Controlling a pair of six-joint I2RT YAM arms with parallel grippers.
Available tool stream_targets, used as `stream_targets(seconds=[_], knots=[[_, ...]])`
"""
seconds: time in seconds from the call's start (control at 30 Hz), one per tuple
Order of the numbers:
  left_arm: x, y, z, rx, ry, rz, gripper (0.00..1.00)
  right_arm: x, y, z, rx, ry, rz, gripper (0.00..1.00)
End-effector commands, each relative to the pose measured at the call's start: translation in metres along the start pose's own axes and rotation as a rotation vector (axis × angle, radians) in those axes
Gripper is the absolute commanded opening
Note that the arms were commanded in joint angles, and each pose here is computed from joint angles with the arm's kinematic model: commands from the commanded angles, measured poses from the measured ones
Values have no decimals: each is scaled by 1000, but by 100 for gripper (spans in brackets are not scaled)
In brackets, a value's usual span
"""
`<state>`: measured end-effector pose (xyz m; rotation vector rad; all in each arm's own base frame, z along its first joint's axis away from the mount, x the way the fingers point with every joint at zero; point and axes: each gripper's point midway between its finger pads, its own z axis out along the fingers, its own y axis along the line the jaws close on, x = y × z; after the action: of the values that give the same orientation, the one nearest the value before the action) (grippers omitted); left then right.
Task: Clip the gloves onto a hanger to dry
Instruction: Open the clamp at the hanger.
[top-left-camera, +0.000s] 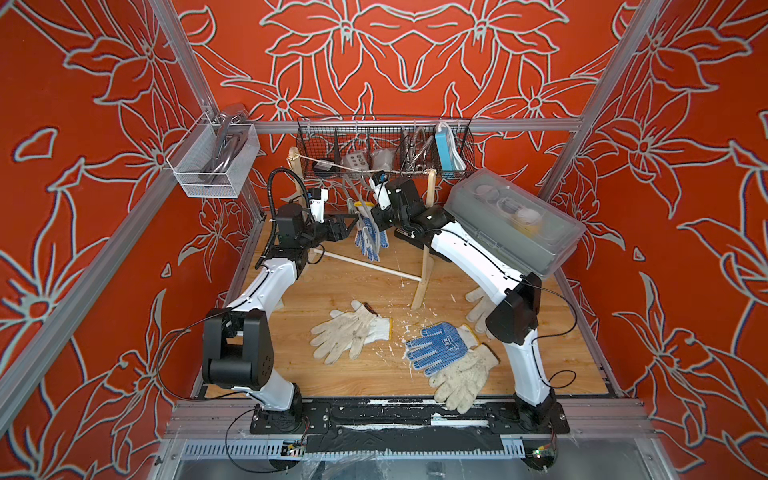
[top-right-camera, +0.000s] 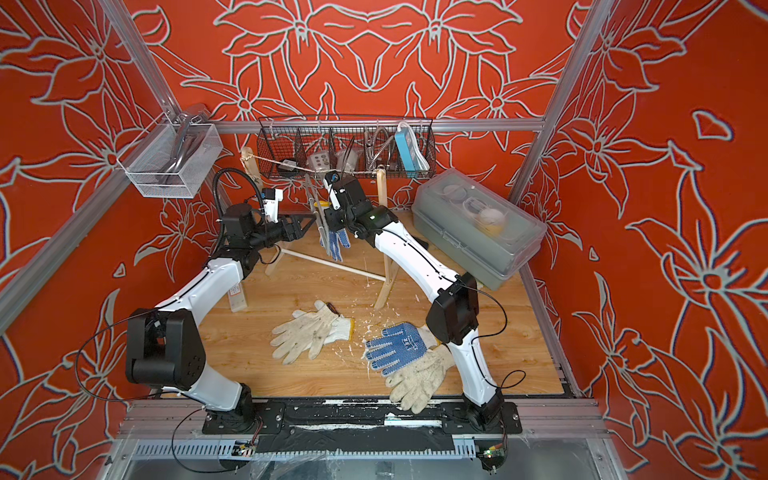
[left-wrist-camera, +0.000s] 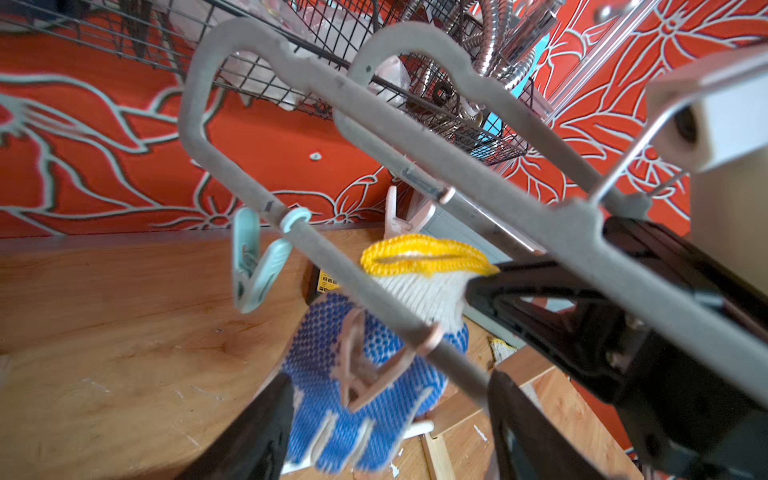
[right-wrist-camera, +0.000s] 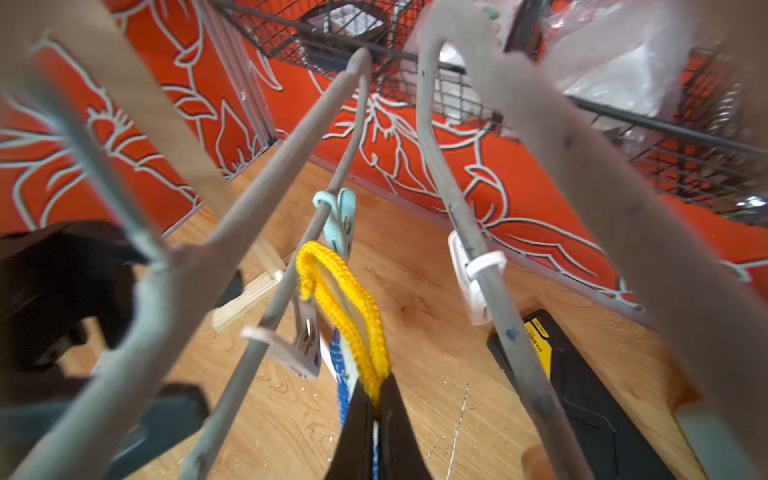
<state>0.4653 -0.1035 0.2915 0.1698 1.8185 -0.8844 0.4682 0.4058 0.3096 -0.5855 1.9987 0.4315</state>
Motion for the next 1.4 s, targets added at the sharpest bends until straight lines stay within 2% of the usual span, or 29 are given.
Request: stream_targets(seconds=[0.0, 0.13, 0.23, 0.4, 0.67, 0.83, 1.1, 1.37], knots=[[-6, -7, -11, 9, -9, 55, 73, -11, -13, 4, 85, -19, 50, 0], [-6, -9, -13, 12, -13, 63, 73, -10, -26, 8, 159, -13, 68, 0], [-7, 0, -14, -40, -17, 79, 71, -10, -30, 11, 188, -30, 88, 0], [-17, 31, -7, -171, -72, 44, 67, -11, -17, 22, 121, -43, 109, 0], [-26, 64, 12, -260, -142, -53, 64, -12, 0, 26, 22, -59, 71, 0], [-30, 70, 26, -219, -186, -125, 64, -13, 11, 27, -43, -63, 50, 0], [-27, 53, 46, -52, -190, -123, 67, -12, 17, 27, -103, -55, 32, 0], [-24, 49, 59, 28, -181, -125, 67, -13, 21, 23, -148, -47, 21, 0]])
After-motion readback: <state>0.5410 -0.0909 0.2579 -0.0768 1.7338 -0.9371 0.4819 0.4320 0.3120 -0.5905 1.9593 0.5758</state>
